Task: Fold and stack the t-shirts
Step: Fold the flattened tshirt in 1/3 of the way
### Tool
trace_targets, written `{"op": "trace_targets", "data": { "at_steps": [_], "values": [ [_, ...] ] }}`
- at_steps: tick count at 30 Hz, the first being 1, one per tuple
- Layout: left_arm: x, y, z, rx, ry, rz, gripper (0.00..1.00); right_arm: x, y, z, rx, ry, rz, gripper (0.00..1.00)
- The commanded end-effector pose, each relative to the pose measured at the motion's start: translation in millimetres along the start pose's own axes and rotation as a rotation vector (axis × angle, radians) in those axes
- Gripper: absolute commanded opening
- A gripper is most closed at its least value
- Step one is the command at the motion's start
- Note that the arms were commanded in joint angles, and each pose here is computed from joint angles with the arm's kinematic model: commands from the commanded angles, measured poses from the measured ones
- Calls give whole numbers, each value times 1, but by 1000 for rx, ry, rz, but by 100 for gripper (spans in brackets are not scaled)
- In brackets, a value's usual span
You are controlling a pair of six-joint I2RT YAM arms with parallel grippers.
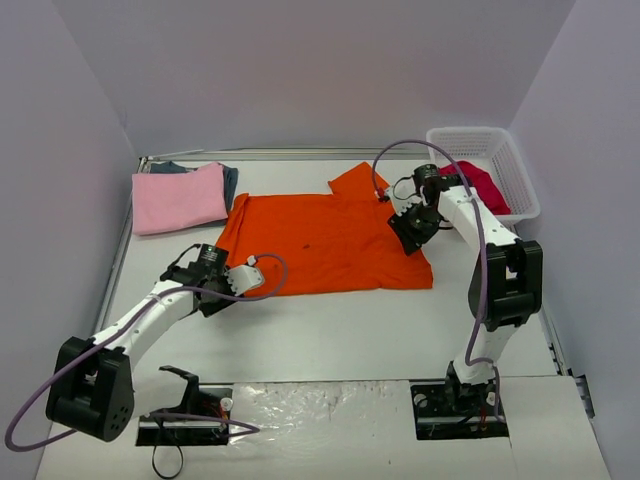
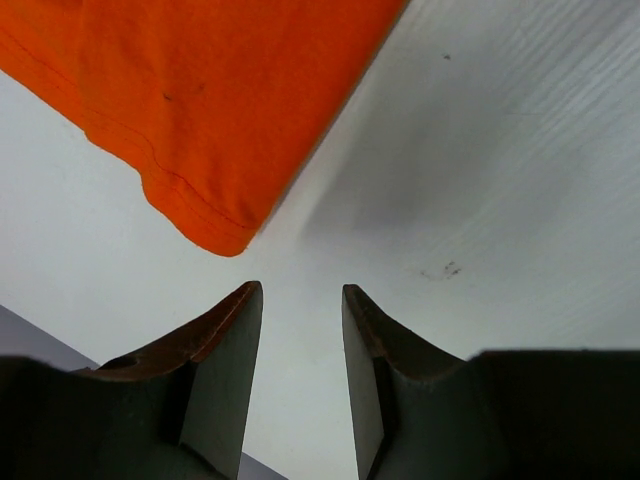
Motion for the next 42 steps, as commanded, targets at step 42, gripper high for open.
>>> {"op": "trace_targets", "data": {
  "at_steps": [42],
  "values": [
    [42,-8,30,9,-171,47,2,42,99,-25,128,-73,280,43]
  ]
}}
Point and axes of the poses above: each gripper's point midway between its finger pads, its own x axis out along the fingers, its own z axis along the line the jaws close on, y = z × x, the point moved 8 cm from there along -x, back along the fingers, and after that the axes turned 12 degrees about x, right-handed, at the moved point
